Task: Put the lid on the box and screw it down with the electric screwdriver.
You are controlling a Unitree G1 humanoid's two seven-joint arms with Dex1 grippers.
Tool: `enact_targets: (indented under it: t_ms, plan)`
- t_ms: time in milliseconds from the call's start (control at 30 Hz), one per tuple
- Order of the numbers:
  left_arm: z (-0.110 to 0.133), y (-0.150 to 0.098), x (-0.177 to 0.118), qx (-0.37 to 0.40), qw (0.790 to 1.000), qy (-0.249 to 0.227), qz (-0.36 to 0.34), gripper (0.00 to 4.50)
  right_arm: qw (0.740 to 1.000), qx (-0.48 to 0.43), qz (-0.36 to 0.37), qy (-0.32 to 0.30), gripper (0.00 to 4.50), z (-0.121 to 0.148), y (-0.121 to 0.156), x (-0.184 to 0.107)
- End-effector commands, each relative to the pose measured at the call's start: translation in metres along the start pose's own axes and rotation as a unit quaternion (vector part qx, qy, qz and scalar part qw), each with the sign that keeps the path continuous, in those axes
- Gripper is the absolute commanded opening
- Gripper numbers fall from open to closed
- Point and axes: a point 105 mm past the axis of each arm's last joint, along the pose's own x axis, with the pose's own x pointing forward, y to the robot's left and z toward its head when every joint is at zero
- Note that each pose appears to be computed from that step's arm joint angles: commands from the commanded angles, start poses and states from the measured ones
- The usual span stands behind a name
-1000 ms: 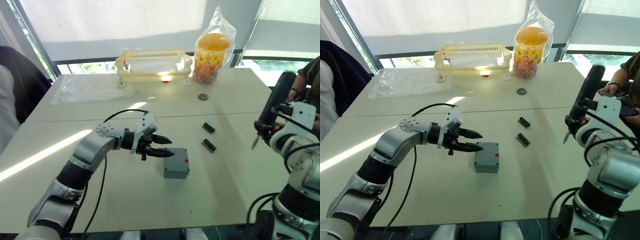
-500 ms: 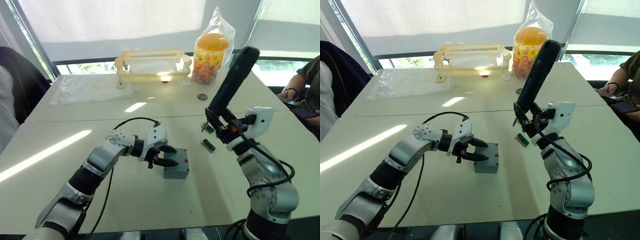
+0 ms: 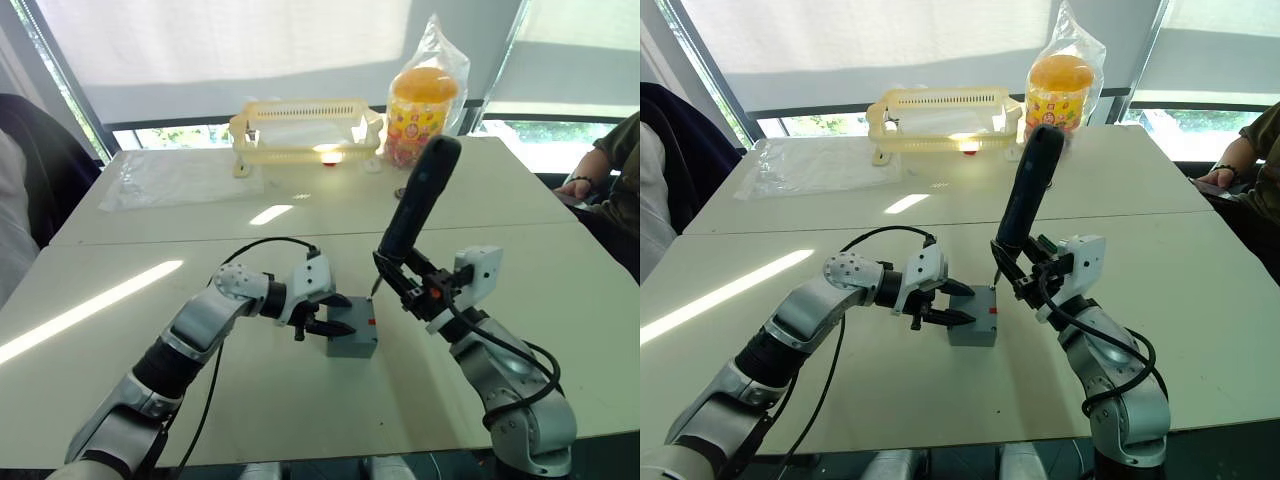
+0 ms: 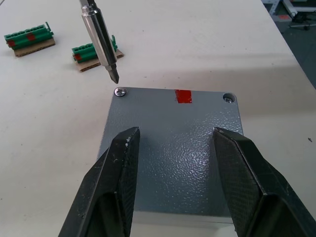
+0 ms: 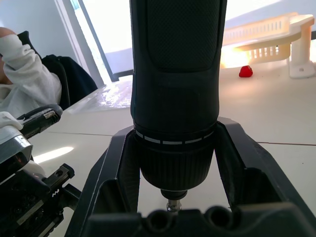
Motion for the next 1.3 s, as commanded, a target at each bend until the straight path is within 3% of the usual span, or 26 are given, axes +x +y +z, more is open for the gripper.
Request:
enact_targets:
  t_ms: [33,733,1300]
  plan:
    - [-0.008,-0.001,0.0,-0.012,1.0,0.019,-0.002,2.35,0.999,-0.014,0.016,-0.044,1.73,0.019,0.008,0.0]
    - [-0.01,-0.002,0.0,-0.016,1.0,0.02,0.0,2.35,0.999,-0.017,0.02,-0.024,1.73,0.008,0.007,0.0]
    - [-0.015,-0.003,0.001,-0.014,0.999,0.028,0.001,2.35,0.995,-0.071,0.024,0.061,1.73,-0.024,-0.002,-0.004]
